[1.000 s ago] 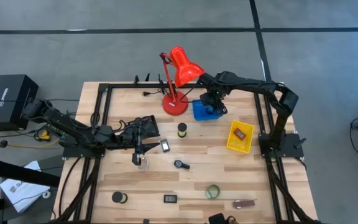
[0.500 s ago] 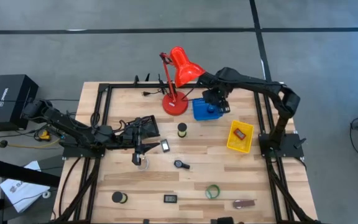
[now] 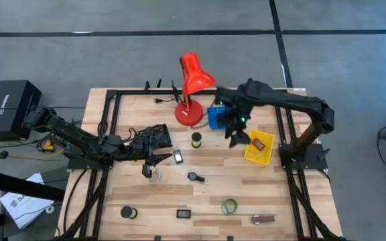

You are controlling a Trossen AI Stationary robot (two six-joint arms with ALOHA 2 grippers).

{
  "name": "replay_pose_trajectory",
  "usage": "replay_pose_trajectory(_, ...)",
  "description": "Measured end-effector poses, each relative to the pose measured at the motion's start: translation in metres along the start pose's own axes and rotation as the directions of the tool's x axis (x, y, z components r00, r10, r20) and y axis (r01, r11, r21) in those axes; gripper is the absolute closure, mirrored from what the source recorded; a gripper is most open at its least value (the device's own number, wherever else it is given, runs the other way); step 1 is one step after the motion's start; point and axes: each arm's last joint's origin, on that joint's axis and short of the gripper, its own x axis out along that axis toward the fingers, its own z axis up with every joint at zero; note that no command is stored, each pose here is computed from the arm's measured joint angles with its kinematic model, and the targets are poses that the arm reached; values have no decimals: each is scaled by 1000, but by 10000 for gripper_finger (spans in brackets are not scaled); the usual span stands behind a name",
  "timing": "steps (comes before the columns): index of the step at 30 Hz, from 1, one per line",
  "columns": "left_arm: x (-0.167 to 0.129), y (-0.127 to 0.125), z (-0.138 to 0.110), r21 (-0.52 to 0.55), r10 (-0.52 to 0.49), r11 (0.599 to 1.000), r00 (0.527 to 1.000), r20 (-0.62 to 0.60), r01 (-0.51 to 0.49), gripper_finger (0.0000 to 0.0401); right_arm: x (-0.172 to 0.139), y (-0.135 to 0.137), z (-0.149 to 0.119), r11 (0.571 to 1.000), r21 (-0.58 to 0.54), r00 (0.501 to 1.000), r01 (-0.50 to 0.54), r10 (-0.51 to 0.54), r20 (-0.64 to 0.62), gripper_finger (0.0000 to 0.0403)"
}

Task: Pick & Place Office items
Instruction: Put the light blue wristwatch into the black basket

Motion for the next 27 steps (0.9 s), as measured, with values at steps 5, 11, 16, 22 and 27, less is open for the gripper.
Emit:
replay_pose_trajectory(5,0,-1,-1,-73,1,997,1000,-3,-1,245,5,52,7,989,-149,999,-5,12,51,154)
replay_pose_trajectory(11,-2,-5,-4,-121,-21,992,999,-37,16,245,5,93,5,978,-193,994,78,-62,88,154)
replay_pose_trajectory(16,-5,-14,-6,-164,-61,985,997,-53,52,245,22,126,3,954,-295,996,53,-32,77,154)
replay_pose_trajectory(22,-14,-31,-7,-178,-148,975,987,-64,134,245,58,138,-29,924,-373,994,89,-61,87,154)
replay_pose_trajectory(27,-18,-40,-9,-182,-181,969,981,-71,165,245,71,123,-74,902,-335,951,272,-197,239,154)
